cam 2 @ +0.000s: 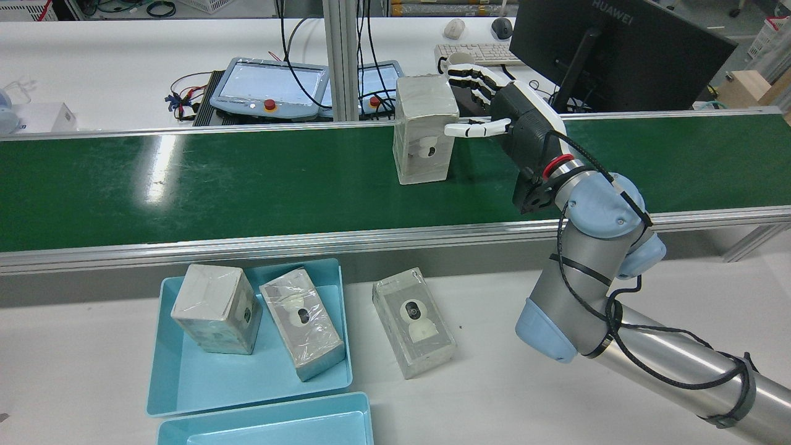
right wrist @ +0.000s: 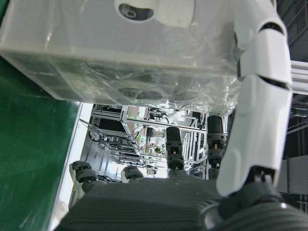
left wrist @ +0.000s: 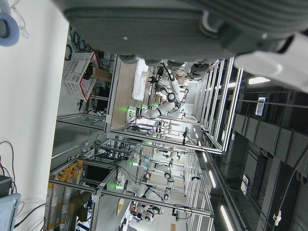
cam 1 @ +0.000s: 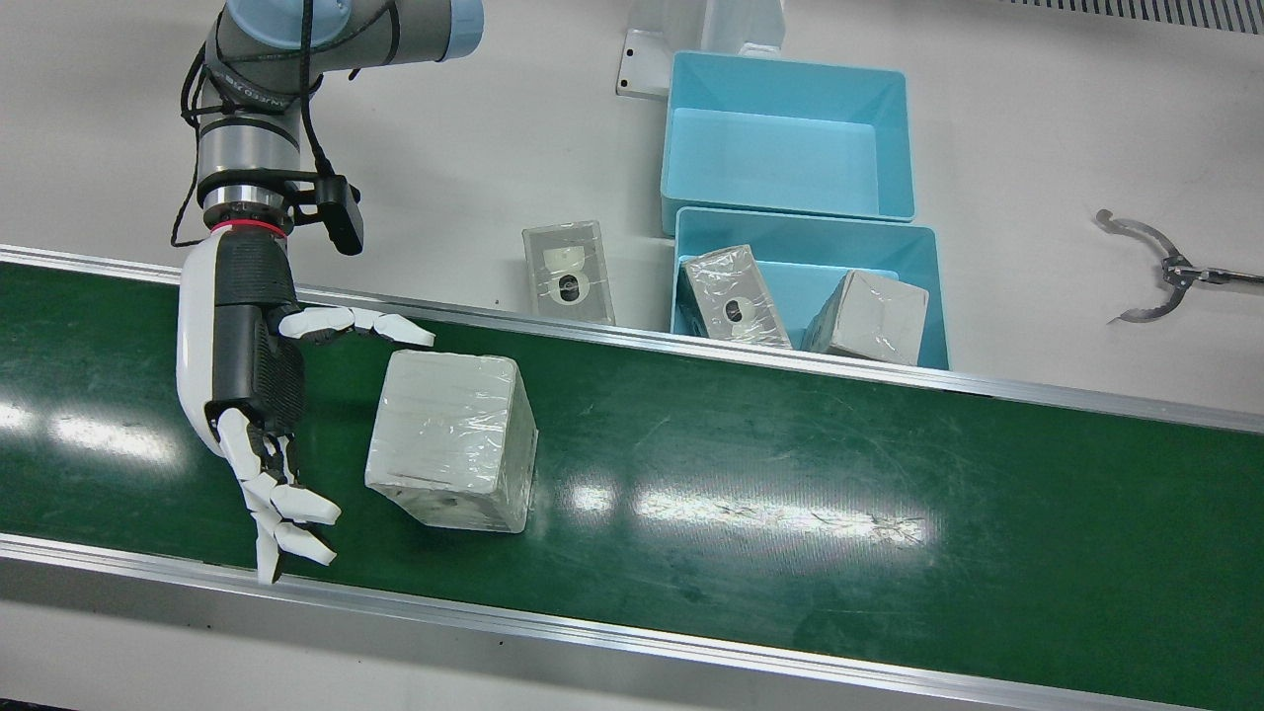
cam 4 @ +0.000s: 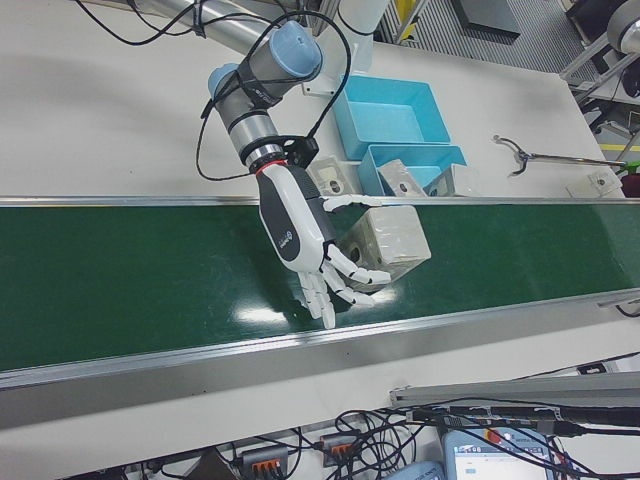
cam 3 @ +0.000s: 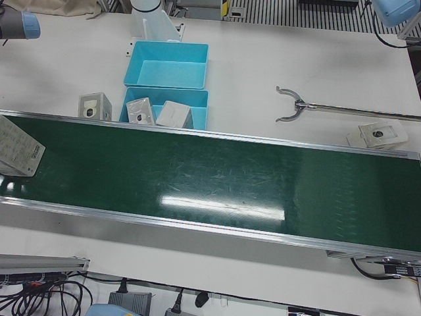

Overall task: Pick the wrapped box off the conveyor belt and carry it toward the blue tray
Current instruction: 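Close the right hand fingers around the wrapped white box on the belt, then lift the wrapped box up off the belt with the right hand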

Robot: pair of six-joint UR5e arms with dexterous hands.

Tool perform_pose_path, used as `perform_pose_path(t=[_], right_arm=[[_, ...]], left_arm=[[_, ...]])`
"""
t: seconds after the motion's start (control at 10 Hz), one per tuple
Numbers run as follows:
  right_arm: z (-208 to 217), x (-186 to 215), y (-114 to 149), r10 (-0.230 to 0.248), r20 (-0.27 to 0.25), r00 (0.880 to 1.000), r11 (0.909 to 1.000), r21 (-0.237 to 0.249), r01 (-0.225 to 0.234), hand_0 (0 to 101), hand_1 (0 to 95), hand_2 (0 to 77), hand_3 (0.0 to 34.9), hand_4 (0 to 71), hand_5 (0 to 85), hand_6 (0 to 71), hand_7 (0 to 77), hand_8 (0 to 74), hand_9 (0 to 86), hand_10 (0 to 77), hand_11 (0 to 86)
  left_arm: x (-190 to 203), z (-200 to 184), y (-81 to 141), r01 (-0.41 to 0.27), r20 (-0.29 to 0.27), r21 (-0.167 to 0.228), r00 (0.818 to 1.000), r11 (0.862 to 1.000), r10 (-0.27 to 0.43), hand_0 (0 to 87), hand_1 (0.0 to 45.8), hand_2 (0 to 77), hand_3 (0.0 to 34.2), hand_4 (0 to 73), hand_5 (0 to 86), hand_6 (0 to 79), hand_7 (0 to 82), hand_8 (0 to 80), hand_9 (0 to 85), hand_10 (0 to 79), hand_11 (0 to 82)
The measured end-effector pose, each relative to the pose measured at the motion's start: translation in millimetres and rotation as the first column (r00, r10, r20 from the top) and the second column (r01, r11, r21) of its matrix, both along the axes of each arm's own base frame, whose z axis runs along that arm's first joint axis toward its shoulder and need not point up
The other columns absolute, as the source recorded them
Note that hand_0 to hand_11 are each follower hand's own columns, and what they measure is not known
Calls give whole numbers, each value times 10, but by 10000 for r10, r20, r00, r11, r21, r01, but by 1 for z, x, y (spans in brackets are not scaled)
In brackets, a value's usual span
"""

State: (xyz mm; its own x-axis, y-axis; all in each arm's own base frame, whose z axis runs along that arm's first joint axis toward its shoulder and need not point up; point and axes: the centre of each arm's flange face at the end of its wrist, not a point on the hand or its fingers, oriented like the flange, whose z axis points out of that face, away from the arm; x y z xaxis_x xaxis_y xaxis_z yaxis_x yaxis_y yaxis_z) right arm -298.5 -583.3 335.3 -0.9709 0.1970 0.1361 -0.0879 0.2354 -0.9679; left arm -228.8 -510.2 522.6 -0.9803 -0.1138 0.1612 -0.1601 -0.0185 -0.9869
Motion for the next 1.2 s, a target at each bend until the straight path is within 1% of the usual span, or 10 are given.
perform_pose_path(t=[0.1, 0.4, 0.5, 0.6, 0.7, 0.8, 0.9, 1.0, 1.1, 1.2], right_arm=[[0, 0, 0, -1, 7, 10000, 10000, 1, 1, 455, 125, 180, 301, 153, 240, 0, 229, 0, 27, 38, 71], [0, 0, 0, -2, 12, 10000, 10000, 11, 2, 444, 109, 196, 302, 169, 267, 0, 229, 0, 27, 38, 71], [0, 0, 0, 2, 23, 10000, 10000, 26, -2, 435, 104, 229, 302, 224, 322, 5, 251, 0, 38, 71, 109], [0, 0, 0, 6, 37, 10000, 10000, 42, -6, 435, 104, 229, 302, 224, 322, 5, 251, 0, 38, 71, 109], [-1, 0, -1, 10, 51, 10000, 10000, 55, -10, 436, 93, 284, 289, 295, 425, 125, 371, 71, 131, 136, 191], [-1, 0, -1, 11, 66, 10000, 10000, 67, -11, 429, 87, 300, 267, 316, 464, 147, 453, 93, 218, 136, 202], [-4, 0, -1, 25, 125, 9999, 9999, 116, -26, 429, 87, 300, 267, 316, 464, 147, 453, 93, 218, 136, 202], [-8, 3, -2, 58, 260, 9996, 9997, 244, -65, 414, 87, 349, 248, 245, 605, 153, 464, 115, 224, 158, 240], [-16, 5, -4, 96, 457, 9989, 9990, 443, -116, 414, 87, 349, 248, 245, 605, 153, 464, 115, 224, 158, 240], [-27, 5, -6, 100, 714, 9974, 9973, 717, -151, 400, 82, 360, 297, 218, 687, 136, 409, 93, 191, 158, 240]], left_arm=[[0, 0, 0, 0, 0, 0, 10000, 10000, 0, 0, 0, 11, 0, 0, 5, 0, 5, 5, 5, 5, 0], [0, 0, 0, 0, 0, 0, 10000, 10000, 0, 0, 0, 5, 0, 0, 5, 0, 5, 5, 0, 5, 0], [0, 0, 0, 0, 0, 0, 10000, 10000, 0, 0, 0, 11, 0, 0, 5, 0, 5, 5, 0, 5, 0], [0, 0, 0, 0, 0, 0, 10000, 10000, 0, 0, 0, 11, 0, 0, 5, 0, 5, 5, 0, 5, 0], [0, 0, 0, 0, 0, 0, 10000, 10000, 0, 0, 0, 5, 0, 5, 5, 0, 5, 5, 0, 5, 0], [0, 0, 0, 0, 0, 0, 10000, 10000, 0, 0, 0, 11, 0, 0, 5, 0, 5, 5, 5, 0, 0], [0, 0, 0, 0, 0, 0, 10000, 10000, 0, 0, 0, 11, 0, 5, 5, 0, 5, 5, 5, 5, 0], [0, 0, 0, 0, 0, 0, 10000, 10000, 0, 0, 0, 11, 0, 5, 5, 0, 5, 5, 5, 5, 0], [0, 0, 0, 0, 0, 0, 10000, 10000, 0, 0, 0, 5, 0, 5, 5, 5, 5, 5, 0, 5, 0], [0, 0, 0, 0, -1, 0, 10000, 10000, 0, 0, 0, 5, 0, 5, 5, 0, 5, 5, 0, 5, 0]])
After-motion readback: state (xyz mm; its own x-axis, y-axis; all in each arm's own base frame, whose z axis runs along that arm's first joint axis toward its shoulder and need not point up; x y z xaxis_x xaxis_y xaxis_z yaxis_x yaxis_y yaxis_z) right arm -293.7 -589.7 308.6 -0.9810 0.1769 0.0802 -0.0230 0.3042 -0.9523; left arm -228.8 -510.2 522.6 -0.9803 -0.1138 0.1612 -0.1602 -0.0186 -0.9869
